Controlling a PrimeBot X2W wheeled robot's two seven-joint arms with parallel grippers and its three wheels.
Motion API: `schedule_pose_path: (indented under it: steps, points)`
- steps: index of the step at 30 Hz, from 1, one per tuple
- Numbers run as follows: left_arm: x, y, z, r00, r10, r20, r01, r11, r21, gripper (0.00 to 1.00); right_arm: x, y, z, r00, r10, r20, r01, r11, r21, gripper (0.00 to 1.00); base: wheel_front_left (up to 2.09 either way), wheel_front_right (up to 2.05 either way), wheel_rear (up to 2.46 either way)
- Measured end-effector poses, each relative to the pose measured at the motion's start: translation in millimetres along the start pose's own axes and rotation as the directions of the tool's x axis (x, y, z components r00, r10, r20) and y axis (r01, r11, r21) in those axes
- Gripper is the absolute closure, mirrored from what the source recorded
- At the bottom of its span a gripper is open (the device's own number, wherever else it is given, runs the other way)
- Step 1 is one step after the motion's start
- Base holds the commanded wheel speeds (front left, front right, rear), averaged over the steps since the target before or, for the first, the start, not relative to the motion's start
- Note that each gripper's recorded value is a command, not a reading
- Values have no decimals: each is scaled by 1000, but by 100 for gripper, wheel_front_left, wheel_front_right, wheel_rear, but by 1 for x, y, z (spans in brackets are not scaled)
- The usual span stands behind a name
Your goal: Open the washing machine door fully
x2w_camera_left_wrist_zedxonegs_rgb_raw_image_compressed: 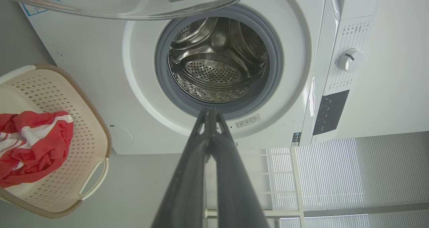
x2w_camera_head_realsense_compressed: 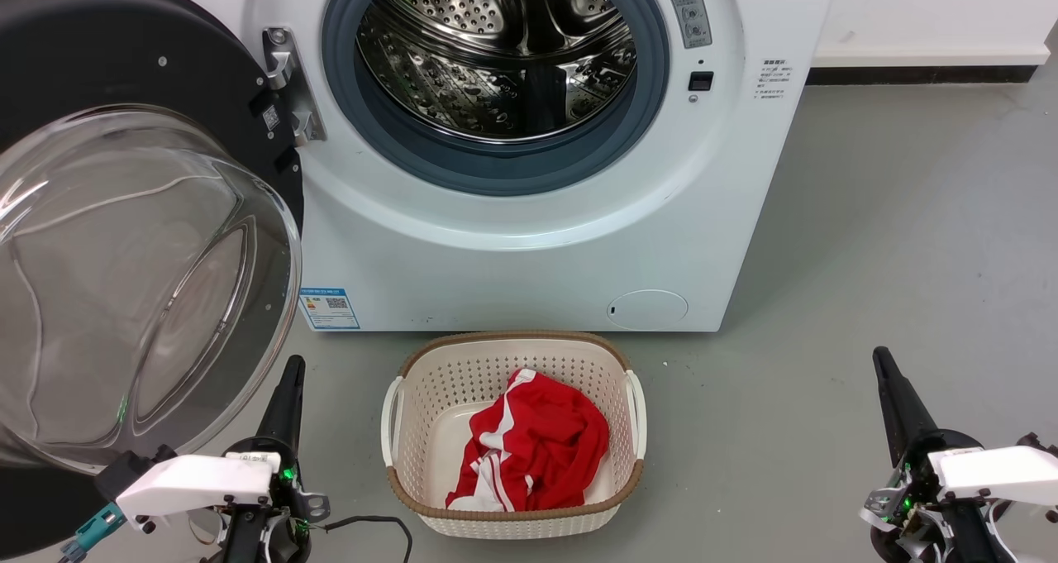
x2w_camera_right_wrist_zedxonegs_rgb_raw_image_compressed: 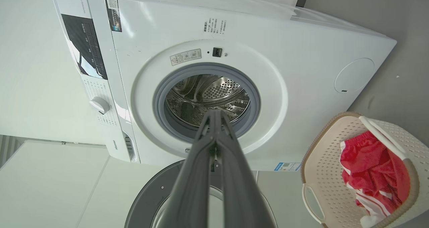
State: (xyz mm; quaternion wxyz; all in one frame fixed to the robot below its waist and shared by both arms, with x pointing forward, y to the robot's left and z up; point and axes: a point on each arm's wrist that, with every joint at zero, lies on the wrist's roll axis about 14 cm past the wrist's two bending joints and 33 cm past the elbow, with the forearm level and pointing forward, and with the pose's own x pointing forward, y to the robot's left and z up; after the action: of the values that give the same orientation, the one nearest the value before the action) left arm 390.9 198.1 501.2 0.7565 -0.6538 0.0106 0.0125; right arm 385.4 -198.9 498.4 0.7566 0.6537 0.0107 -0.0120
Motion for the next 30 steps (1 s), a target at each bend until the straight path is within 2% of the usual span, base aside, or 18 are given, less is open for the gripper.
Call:
schedule_pose_path:
  steps: [21,30]
  points:
    - [-2,-5,3,1000,-28,-2,27,989,-145,100,2,5,2,1000,22,-2,-21,989,145,100,0,0,0]
    - [-2,-5,3,1000,-28,-2,27,989,-148,100,2,6,2,1000,23,0,-23,989,146,100,0,0,0]
